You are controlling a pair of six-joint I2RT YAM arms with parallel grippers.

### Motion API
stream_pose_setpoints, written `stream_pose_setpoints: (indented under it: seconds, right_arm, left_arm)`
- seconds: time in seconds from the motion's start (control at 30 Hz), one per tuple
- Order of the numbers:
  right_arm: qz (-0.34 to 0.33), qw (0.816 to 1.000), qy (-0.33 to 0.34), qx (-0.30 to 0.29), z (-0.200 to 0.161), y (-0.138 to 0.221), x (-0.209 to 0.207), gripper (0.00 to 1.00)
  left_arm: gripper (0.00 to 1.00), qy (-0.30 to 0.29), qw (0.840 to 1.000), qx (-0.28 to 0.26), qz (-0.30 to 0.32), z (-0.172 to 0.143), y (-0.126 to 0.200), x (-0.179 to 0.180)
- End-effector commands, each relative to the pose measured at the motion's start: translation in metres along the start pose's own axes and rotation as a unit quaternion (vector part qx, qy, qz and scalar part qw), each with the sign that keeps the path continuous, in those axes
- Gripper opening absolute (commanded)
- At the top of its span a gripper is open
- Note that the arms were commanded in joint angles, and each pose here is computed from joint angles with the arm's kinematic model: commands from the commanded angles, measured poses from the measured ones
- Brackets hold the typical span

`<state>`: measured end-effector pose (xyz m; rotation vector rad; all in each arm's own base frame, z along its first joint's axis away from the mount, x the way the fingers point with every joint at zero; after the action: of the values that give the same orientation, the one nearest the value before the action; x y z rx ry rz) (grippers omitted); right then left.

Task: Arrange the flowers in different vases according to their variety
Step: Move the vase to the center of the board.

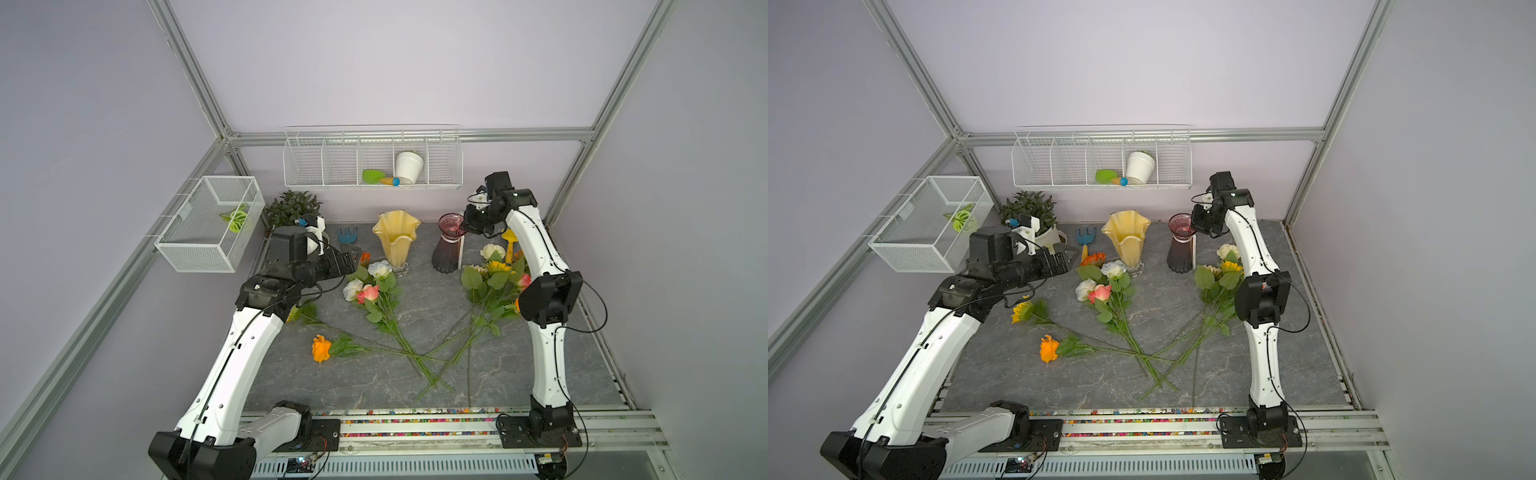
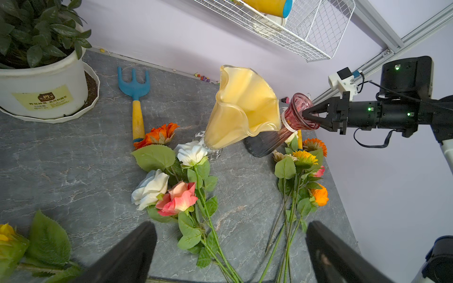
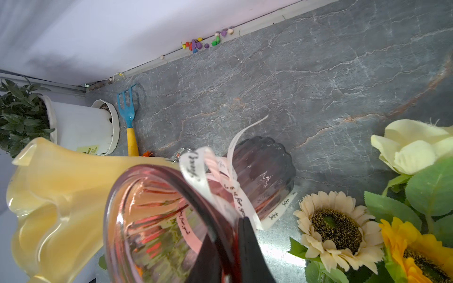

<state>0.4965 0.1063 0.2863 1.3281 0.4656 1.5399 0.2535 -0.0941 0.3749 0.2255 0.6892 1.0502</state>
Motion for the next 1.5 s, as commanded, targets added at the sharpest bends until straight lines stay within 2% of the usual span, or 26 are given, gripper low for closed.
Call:
stream_pose_setpoints:
  seconds: [0.0, 0.33, 0.63, 0.97, 1.07, 1.2, 1.47]
  right_arm:
    - [0.008, 1.000, -0.008, 0.021, -0.004, -0.001, -0.001, 0.00]
    - [0.036, 0.999, 0.004, 0.035, -0.019, 0.026, 0.014, 0.00]
    - [0.006, 0.999, 0.032, 0.037, -0.039, 0.049, 0.013, 0.00]
    - [-0.011, 0.998, 0.044, 0.051, -0.050, 0.044, 0.007, 0.01]
    - [-0.005, 0.998, 0.044, 0.053, -0.050, 0.042, 0.007, 0.25]
    - [0.003, 0.998, 0.047, 0.044, -0.049, 0.046, 0.010, 0.45]
    - [0.011, 0.998, 0.056, 0.028, -0.048, 0.061, 0.017, 0.58]
  left_arm:
    - [1.00, -0.010, 1.000, 0.004, -0.002, -0.005, 0.003, -0.001]
    - [1.00, -0.009, 1.000, 0.007, -0.005, -0.005, 0.002, -0.001]
    - [1.00, -0.008, 1.000, 0.006, -0.012, -0.005, 0.003, -0.002]
    - [1.00, -0.007, 1.000, 0.006, -0.013, -0.005, 0.004, -0.002]
    - [1.00, -0.008, 1.000, 0.006, -0.013, -0.005, 0.004, -0.003]
    - [1.00, -0.007, 1.000, 0.007, -0.012, -0.005, 0.002, -0.002]
    - [1.00, -0.008, 1.000, 0.010, -0.014, -0.007, 0.001, -0.002]
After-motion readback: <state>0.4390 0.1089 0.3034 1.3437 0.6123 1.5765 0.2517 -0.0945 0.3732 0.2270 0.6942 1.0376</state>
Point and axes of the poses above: each gripper's point midway between its finger pads, its own y axis back along the fingers, its own x axis along the line the jaws close on, z = x × y, the point moved 10 cm from there along y, back along the fingers, and after that the axes turned 6 degrees about -y, right-handed, at the moved point
